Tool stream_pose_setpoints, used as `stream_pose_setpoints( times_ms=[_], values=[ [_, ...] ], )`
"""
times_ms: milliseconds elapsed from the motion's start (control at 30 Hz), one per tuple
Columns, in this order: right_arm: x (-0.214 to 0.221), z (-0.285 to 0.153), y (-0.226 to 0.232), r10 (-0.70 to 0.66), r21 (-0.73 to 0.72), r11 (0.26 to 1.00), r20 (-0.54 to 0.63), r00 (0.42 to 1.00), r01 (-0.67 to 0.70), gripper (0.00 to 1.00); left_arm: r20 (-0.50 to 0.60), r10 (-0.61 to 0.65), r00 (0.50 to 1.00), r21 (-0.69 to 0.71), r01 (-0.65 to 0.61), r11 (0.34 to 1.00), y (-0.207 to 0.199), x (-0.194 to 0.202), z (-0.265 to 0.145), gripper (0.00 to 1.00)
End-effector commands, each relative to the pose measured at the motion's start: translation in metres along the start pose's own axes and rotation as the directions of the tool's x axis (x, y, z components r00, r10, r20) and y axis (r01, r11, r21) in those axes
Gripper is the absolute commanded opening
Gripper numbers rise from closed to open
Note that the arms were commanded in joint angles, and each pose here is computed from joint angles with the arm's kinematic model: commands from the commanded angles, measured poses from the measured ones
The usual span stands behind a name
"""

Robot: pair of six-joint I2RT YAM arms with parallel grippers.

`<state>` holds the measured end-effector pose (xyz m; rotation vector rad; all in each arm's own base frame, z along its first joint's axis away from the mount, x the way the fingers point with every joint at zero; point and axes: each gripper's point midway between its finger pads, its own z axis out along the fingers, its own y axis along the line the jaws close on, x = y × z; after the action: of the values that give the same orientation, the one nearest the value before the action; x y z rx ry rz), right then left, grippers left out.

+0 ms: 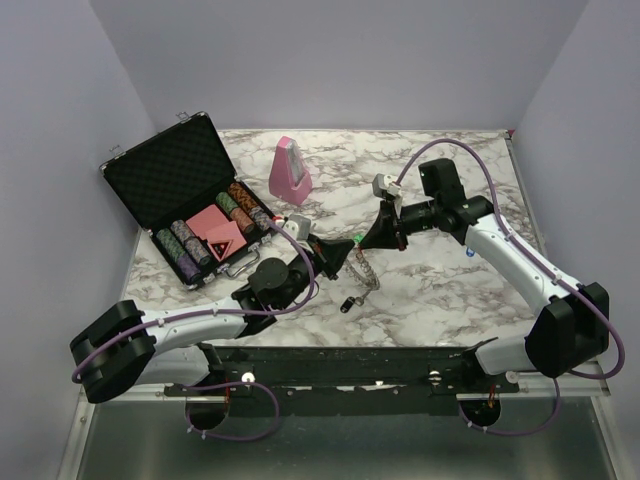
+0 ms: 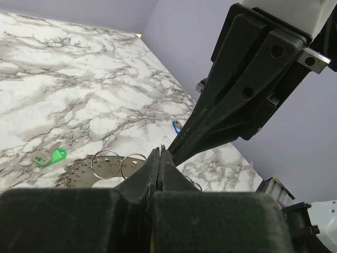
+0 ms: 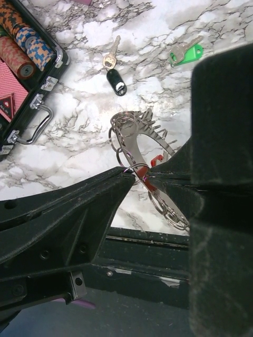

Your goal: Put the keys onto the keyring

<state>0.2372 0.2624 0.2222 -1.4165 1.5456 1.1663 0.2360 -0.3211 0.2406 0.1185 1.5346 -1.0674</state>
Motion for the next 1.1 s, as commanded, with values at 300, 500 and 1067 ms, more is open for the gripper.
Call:
stream_pose_setpoints(
  times_ms=[300, 500, 1067],
  values=[
    [-0.015, -0.006, 0.025, 0.044, -0.111, 0.993, 0.051, 0.998, -0.038, 0.3, 0.114, 0.03, 0.993, 0.086, -0.04, 0.996, -0.01, -0.021, -0.011, 0.0],
    [-0.023, -0.018, 0.025, 0.066, -0.119, 0.991, 0.098, 0.993, -0.055, 0.38, 0.089, 0.092, 0.992, 0.204, -0.108, 0.973, -0.018, -0.011, -0.022, 0.0],
    [0.002, -0.008, 0.036, 0.037, -0.209, 0.978, 0.14, 0.99, -0.007, 0.34, 0.096, 0.196, 0.976, 0.528, -0.217, 0.821, -0.061, -0.007, -0.037, 0.0]
  ],
)
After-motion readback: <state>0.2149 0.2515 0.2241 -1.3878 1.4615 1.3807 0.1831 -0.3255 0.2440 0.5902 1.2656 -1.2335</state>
